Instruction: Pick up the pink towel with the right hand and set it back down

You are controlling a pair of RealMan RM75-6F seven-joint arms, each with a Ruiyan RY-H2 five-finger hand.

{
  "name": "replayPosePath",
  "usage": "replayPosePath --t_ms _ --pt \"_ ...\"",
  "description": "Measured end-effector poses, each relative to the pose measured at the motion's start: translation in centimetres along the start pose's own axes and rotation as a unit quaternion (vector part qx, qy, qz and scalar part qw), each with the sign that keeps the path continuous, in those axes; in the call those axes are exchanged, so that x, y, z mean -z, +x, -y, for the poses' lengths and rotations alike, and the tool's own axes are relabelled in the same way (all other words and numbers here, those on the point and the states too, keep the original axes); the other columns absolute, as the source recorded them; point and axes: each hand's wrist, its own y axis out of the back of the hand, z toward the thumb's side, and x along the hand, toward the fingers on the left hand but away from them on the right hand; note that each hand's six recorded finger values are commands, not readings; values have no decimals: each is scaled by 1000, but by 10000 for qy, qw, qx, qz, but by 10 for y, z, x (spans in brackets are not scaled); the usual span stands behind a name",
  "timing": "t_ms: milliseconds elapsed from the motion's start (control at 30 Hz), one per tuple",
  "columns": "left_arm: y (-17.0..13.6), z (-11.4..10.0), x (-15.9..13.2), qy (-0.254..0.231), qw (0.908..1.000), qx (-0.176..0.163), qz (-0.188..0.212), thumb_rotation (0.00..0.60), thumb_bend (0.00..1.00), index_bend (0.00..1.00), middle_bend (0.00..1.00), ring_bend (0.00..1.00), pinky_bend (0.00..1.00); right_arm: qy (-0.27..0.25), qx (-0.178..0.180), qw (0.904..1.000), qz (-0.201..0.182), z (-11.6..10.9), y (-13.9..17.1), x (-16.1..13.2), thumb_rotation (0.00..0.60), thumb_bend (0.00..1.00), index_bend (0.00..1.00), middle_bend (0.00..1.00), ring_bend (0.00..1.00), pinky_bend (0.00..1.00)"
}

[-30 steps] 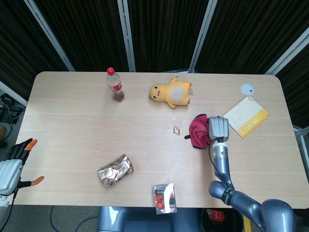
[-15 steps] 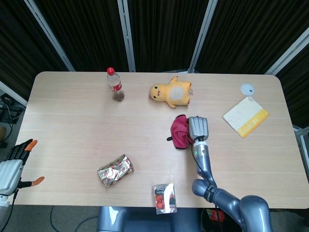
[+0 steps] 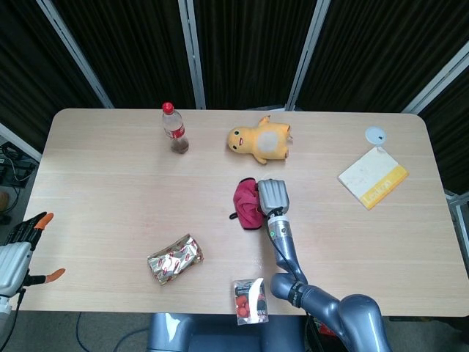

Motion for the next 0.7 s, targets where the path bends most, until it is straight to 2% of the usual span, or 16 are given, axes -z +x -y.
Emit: replayPosePath --t_ms 133,267,467,700 --pt "-1 -1 2 8 10000 -19 -32 600 0 0 0 0 0 44 29 10000 -79 1 0 -6 600 199 751 628 505 691" --pt "-2 -2 3 2 10000 -31 -62 600 0 0 0 0 0 132 72 9999 -3 -1 -1 2 600 199 750 628 505 691" --pt "-3 -2 4 -3 10000 -32 -89 600 0 0 0 0 0 290 144 9991 270 -5 -3 32 600 199 750 628 505 691" --pt "-3 -2 4 -10 10000 -7 -94 600 0 0 0 0 0 466 352 9961 657 -22 -1 81 600 200 750 628 505 692"
